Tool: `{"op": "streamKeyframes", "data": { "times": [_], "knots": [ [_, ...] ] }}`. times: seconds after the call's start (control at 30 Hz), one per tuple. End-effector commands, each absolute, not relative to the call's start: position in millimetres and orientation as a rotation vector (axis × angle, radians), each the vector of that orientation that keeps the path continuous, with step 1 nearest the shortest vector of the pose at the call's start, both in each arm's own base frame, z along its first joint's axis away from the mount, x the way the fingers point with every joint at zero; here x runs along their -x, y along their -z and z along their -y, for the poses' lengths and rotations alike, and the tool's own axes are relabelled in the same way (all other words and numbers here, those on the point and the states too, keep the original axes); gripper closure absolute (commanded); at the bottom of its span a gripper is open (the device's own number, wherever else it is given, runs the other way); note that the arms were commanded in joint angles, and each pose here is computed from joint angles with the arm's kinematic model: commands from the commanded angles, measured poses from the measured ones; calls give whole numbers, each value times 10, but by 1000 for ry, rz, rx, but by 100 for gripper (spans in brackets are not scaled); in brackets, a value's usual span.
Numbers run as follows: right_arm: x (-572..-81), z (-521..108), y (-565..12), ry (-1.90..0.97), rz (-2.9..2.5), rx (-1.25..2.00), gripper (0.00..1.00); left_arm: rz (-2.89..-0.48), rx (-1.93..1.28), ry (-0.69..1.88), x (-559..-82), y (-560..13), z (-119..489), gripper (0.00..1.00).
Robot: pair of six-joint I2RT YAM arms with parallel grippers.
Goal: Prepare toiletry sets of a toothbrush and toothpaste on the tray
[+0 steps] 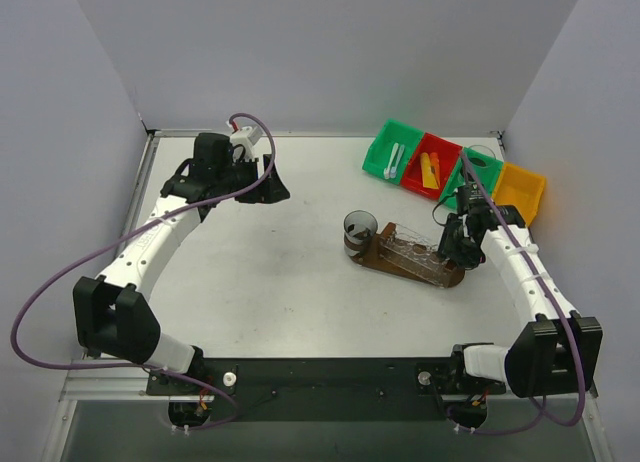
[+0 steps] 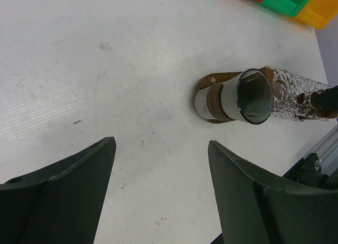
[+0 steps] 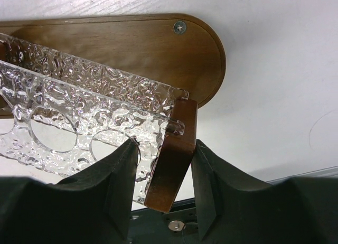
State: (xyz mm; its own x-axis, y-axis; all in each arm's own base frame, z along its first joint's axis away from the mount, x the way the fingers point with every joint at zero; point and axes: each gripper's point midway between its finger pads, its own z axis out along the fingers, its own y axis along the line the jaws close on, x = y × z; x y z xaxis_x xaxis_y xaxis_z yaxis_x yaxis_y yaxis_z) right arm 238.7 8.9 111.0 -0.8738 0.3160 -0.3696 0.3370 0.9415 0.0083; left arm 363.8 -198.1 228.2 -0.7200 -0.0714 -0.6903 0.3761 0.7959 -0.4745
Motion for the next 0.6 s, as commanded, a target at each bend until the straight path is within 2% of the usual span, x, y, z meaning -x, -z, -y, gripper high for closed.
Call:
{"op": "streamKeyframes", "data": {
  "times": [0.0, 0.57],
  "knots": [
    [-2379, -69, -1096, 81, -2758, -382, 100, -2166, -231, 802, -3651, -2520, 1969, 19],
    [-2444, -27, -987, 115, -2805, -226, 100, -2157, -226, 812, -3636, -2547, 1975, 19]
  ]
}}
